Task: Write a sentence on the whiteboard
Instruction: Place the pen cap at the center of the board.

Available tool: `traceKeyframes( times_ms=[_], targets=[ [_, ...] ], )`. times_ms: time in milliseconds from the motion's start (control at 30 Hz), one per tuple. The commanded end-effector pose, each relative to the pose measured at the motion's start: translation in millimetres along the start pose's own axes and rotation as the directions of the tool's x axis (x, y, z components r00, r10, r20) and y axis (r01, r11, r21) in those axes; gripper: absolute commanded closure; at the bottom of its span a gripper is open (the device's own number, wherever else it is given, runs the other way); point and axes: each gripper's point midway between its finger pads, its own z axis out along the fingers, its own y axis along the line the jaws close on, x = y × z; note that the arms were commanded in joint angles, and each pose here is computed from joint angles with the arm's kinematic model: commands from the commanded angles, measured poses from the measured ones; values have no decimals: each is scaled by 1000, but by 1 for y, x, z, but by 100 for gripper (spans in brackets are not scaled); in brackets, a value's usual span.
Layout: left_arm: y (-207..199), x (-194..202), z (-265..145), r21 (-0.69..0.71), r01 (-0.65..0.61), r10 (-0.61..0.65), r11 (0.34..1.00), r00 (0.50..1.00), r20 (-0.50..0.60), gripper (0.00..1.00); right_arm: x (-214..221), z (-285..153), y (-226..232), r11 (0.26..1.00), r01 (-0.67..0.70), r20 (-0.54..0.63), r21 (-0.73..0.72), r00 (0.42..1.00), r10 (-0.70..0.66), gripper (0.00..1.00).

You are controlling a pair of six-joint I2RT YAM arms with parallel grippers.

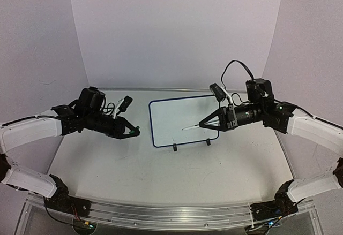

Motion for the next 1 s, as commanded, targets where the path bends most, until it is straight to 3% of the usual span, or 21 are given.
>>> traceKeyframes(
  times_ms=[0, 100, 367, 600, 767, 967],
  targets=[
    [87, -16, 2, -268, 200, -164, 942, 975, 152, 100, -6, -17, -26, 977, 22, 117, 214, 992, -48, 100],
    [126, -15, 14, -358, 258, -220, 897, 965, 144, 100, -7, -26, -31, 963, 20, 160, 271, 985, -65, 100],
    [163, -22, 49, -444, 202, -209, 873, 977, 35, 99, -1, -36, -44, 940, -6, 217, 340, 973, -72, 100],
    [182, -10, 65, -462, 199, -238, 864, 971, -26, 88, 2, -37, -49, 934, -7, 244, 358, 966, -86, 100],
    [188, -3, 67, -466, 211, -252, 859, 967, -26, 70, 4, -34, -53, 933, -14, 241, 360, 967, -78, 100],
    [189, -2, 63, -480, 206, -251, 852, 968, -29, 38, 5, -31, -57, 925, -14, 239, 379, 968, -83, 100]
  ],
)
